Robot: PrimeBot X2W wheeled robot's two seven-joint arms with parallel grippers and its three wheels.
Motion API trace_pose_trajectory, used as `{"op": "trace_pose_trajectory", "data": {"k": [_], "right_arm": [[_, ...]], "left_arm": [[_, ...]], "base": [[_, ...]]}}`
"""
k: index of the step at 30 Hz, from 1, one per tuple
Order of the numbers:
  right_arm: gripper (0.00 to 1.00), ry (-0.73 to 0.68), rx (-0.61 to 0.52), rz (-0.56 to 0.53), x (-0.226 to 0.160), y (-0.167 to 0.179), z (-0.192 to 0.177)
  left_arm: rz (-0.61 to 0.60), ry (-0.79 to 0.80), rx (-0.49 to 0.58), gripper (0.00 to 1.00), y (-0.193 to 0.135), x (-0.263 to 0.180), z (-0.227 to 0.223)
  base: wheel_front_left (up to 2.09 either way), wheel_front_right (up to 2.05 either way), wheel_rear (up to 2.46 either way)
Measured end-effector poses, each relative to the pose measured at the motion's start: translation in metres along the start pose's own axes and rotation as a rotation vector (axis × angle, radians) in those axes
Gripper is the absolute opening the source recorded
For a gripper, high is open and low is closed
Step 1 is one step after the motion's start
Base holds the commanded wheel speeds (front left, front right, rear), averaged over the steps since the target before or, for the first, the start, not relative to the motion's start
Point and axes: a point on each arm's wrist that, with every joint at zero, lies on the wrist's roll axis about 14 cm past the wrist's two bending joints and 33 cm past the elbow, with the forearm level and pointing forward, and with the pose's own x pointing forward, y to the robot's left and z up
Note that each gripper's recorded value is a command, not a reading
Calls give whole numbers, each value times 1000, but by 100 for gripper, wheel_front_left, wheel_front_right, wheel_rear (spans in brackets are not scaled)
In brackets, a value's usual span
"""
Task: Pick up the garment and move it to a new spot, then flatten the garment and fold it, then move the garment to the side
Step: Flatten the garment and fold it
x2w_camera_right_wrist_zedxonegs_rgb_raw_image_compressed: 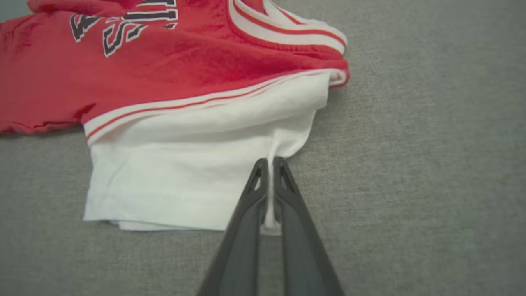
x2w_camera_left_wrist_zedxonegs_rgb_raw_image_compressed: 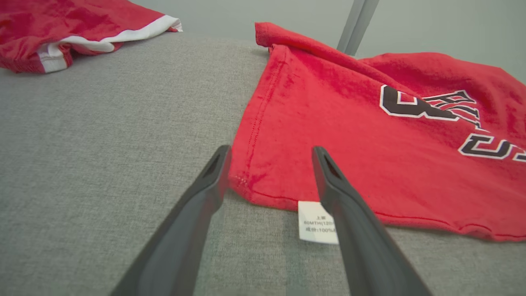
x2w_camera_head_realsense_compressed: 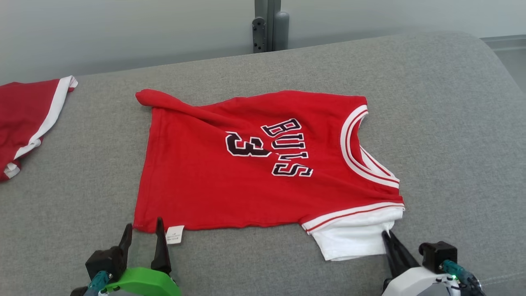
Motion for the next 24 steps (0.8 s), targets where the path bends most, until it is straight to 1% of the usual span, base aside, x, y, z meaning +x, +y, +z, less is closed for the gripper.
{"op": "trace_pose_trajectory", "data": {"k": [8,13,14,16,17,18,19,24], "right_arm": [[0,-173,-30,-44,1,-16,52],[0,-220,-38,-56,-1,-19,66],[0,-224,-39,-57,-2,-20,67],[0,-231,-39,-59,-2,-20,70],[0,-235,-40,-60,-2,-20,71],[0,-237,-40,-62,-3,-21,71],[0,-239,-40,-64,-3,-21,72],[0,-257,-40,-65,-2,-22,78]], "left_arm": [[66,145,-124,100,9,5,-27],[104,197,-207,100,13,13,-35],[105,211,-215,89,12,14,-38],[99,235,-216,52,8,16,-42],[95,246,-217,38,6,17,-44],[90,255,-218,16,4,18,-45],[84,264,-218,0,2,18,-47],[57,247,-220,0,-5,22,-42]], "base": [[0,0,0],[0,0,0],[0,0,0],[0,0,0],[0,0,0],[0,0,0],[0,0,0],[0,0,0]]}}
